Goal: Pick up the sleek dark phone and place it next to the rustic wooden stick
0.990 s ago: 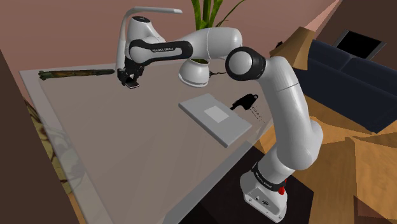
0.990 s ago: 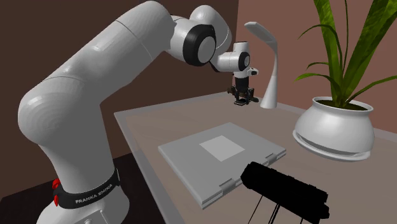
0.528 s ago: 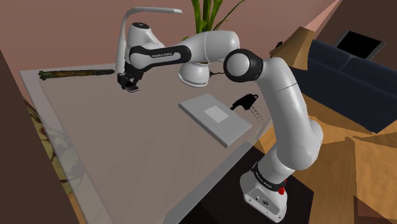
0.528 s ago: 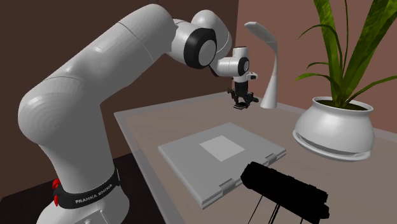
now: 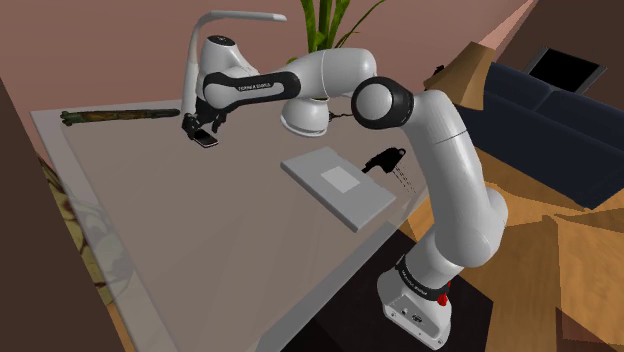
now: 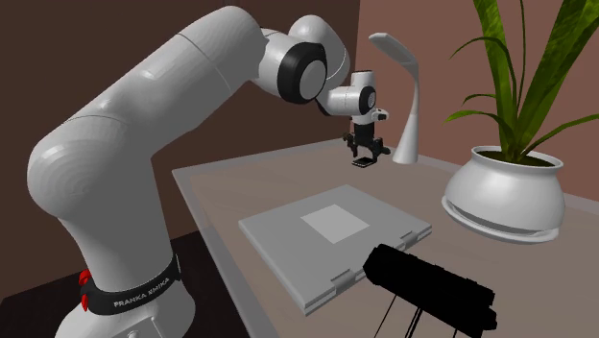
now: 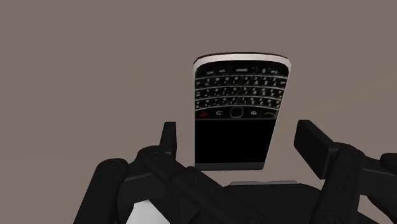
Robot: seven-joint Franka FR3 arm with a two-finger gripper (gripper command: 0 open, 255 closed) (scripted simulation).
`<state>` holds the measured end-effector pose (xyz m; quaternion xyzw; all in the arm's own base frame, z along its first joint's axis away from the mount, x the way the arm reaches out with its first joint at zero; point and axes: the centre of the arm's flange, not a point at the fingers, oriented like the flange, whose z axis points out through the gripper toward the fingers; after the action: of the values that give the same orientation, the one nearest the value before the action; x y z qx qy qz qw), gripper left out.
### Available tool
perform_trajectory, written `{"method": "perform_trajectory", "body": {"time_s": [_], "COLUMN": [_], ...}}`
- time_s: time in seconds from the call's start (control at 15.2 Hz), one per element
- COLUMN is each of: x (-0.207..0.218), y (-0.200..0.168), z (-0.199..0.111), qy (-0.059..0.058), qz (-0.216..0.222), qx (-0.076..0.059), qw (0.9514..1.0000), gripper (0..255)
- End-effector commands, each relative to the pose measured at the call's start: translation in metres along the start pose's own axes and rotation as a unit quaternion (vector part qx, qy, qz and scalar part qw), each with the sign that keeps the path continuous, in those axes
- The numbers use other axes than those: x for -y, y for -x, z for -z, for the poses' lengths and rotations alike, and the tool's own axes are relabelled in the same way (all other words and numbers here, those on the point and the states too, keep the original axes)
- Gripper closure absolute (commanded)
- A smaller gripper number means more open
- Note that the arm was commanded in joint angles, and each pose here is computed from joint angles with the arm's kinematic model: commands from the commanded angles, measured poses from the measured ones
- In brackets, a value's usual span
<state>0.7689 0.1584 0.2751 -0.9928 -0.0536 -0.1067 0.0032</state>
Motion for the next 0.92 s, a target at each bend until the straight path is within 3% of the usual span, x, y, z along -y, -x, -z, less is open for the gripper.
{"method": "perform_trajectory", "body": {"time_s": [0.0,0.07,0.33,0.86], "x": [0.000,0.000,0.000,0.000], "y": [0.000,0.000,0.000,0.000], "z": [0.000,0.000,0.050,0.050], "qy": [0.000,0.000,0.000,0.000], "qz": [0.000,0.000,0.000,0.000], "qx": [0.000,0.000,0.000,0.000], "qw": [1.0000,1.0000,1.0000,1.0000], "gripper": [0,0,0,0]}}
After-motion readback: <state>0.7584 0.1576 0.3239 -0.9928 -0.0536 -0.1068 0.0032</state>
